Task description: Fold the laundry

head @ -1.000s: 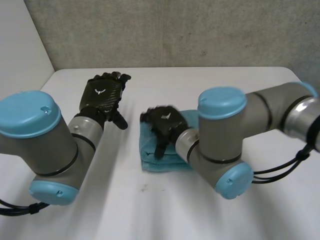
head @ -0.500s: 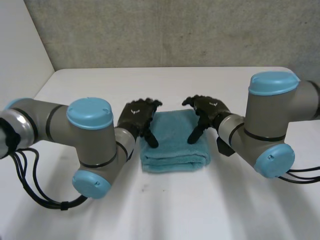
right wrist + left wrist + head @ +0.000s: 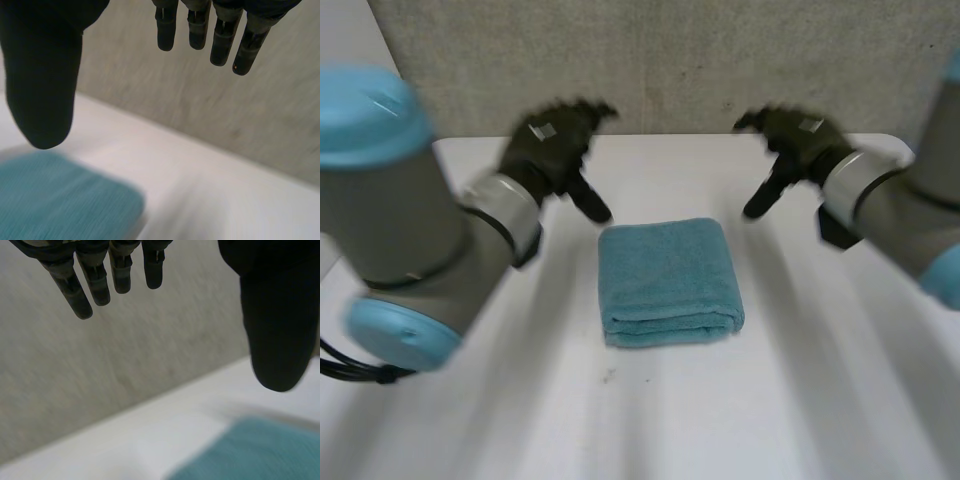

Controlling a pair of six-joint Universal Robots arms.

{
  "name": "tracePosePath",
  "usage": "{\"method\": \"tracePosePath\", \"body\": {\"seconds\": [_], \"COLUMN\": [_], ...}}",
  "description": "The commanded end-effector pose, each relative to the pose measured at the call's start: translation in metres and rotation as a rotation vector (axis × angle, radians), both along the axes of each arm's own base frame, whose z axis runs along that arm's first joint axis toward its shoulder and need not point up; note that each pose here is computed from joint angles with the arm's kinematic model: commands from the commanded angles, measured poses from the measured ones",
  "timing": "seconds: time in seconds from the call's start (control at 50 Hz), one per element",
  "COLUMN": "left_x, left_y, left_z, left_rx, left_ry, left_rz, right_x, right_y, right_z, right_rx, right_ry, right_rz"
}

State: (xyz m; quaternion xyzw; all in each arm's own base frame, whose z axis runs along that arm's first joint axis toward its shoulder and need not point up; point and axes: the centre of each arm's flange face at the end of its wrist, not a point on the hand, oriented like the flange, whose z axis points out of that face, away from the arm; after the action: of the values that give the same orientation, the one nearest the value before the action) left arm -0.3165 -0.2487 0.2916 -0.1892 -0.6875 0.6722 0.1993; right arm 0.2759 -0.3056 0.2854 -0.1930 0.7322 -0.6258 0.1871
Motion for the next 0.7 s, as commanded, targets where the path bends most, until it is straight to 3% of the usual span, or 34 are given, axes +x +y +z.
{"method": "tracePosePath", "body": {"seconds": [0.02, 0.18, 0.36, 0.7], "left_x": [0.056, 0.076, 0.071, 0.07], "left_y": [0.002, 0.015, 0.022, 0.022], "left_z": [0.072, 0.088, 0.078, 0.066], "left_rx": [-0.107, -0.07, -0.012, -0.01], "left_ry": [0.06, 0.031, -0.003, 0.001], "left_rz": [0.133, 0.155, 0.077, 0.077], "right_x": [-0.052, -0.07, -0.07, -0.066], "right_y": [0.016, 0.027, 0.028, 0.029], "right_z": [0.069, 0.085, 0.079, 0.068], "right_rx": [-0.187, -0.249, -0.244, -0.237], "right_ry": [-0.052, -0.004, 0.044, 0.098], "right_rz": [-0.152, -0.21, -0.207, -0.187]}}
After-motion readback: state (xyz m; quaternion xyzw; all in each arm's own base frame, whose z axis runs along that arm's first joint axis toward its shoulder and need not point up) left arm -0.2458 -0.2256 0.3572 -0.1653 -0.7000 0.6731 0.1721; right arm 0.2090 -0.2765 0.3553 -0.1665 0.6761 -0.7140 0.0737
